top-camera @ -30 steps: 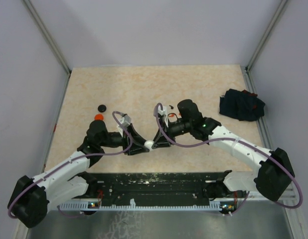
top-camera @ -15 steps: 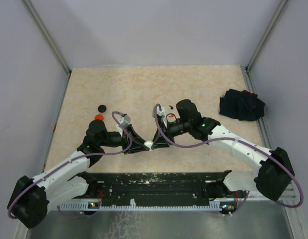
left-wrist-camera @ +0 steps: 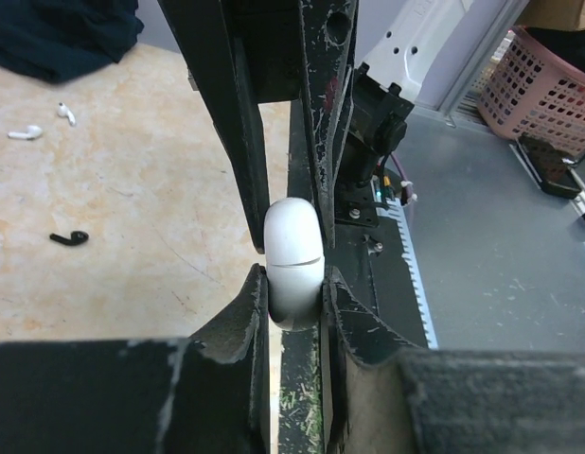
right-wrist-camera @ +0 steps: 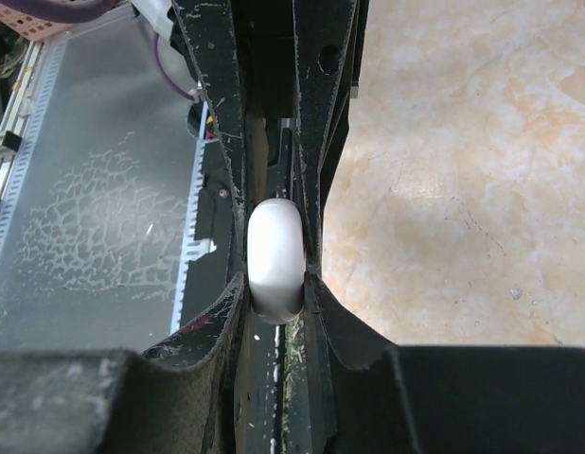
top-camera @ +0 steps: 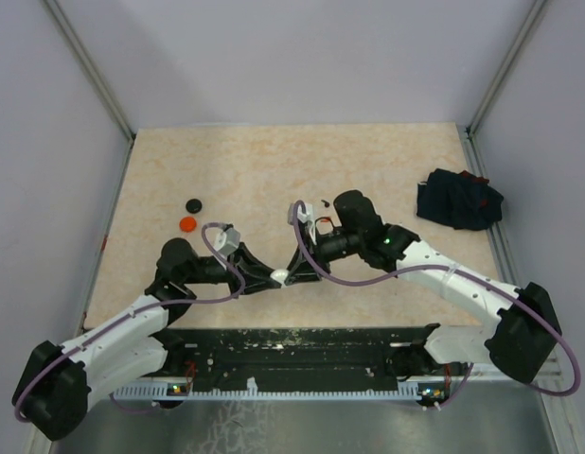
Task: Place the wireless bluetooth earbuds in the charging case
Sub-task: Open the charging case.
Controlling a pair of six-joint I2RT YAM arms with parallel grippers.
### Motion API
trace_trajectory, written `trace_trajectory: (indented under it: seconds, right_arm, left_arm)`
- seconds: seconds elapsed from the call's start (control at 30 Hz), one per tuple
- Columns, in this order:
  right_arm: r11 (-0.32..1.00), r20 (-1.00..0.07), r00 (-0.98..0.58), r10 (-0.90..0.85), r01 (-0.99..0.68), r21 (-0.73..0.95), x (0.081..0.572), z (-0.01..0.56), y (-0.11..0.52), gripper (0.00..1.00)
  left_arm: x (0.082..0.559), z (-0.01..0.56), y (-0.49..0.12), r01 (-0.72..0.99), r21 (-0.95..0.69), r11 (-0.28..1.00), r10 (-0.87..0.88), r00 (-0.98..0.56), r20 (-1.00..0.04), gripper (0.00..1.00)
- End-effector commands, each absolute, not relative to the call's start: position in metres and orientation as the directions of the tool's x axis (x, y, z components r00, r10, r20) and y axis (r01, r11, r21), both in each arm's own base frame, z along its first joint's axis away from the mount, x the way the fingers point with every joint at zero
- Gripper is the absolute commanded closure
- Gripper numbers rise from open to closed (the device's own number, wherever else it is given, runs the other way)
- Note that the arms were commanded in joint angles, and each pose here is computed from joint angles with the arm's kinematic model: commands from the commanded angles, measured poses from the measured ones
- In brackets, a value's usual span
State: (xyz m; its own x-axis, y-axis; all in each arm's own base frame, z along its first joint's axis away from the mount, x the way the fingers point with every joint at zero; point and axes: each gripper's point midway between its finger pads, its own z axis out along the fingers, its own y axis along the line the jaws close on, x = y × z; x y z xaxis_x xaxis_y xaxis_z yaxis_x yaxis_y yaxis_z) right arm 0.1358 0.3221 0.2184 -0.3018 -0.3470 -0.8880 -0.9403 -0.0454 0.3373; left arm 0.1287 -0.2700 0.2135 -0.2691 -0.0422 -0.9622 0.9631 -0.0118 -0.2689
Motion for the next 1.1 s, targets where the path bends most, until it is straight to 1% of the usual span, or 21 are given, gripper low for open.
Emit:
trace_trajectory:
  seconds: [0.0,0.27,0.37,0.7,0.8,0.9,1.0,1.07]
  right_arm:
    - [0.004,-0.943,-0.22,-0.248,-0.974,0.226,0.153,0.259,0.327,0.76]
    - [0.122,-0.943,-0.229,-0.241,-0.971,0.205,0.171,0.261,0.321,0.73]
    - [0.171,-0.946,-0.237,-0.22,-0.964,0.201,0.179,0.267,0.316,0.72]
    - [0.194,-0.945,-0.25,-0.21,-0.958,0.21,0.184,0.268,0.315,0.69]
    - [0.184,-0.945,-0.256,-0.206,-0.958,0.219,0.181,0.271,0.315,0.68]
    - [0.204,-0.947,-0.252,-0.2,-0.956,0.212,0.183,0.274,0.312,0.65]
    - [0.287,-0.936,-0.277,-0.215,-0.934,0.211,0.195,0.271,0.308,0.63]
    - [0.383,-0.919,-0.319,-0.232,-0.898,0.215,0.211,0.261,0.302,0.61]
  left_arm:
    - [0.125,0.219,-0.268,0.986,-0.161,-0.03,-0.08,-0.163,-0.983,1.0]
    - [0.124,0.213,-0.267,0.992,-0.126,-0.021,-0.096,-0.127,-0.987,1.0]
    - [0.121,0.213,-0.267,0.993,-0.116,-0.038,-0.096,-0.119,-0.988,1.0]
    - [0.122,0.211,-0.267,0.996,-0.084,-0.014,-0.102,-0.085,-0.991,1.0]
    - [0.127,0.209,-0.266,0.998,-0.065,0.025,-0.109,-0.062,-0.992,1.0]
    - [0.137,0.203,-0.263,0.994,-0.031,0.1,-0.117,-0.019,-0.993,1.0]
    - [0.15,0.197,-0.257,0.981,0.014,0.196,-0.134,0.041,-0.99,1.0]
    - [0.162,0.199,-0.251,0.96,0.04,0.277,-0.157,0.087,-0.984,1.0]
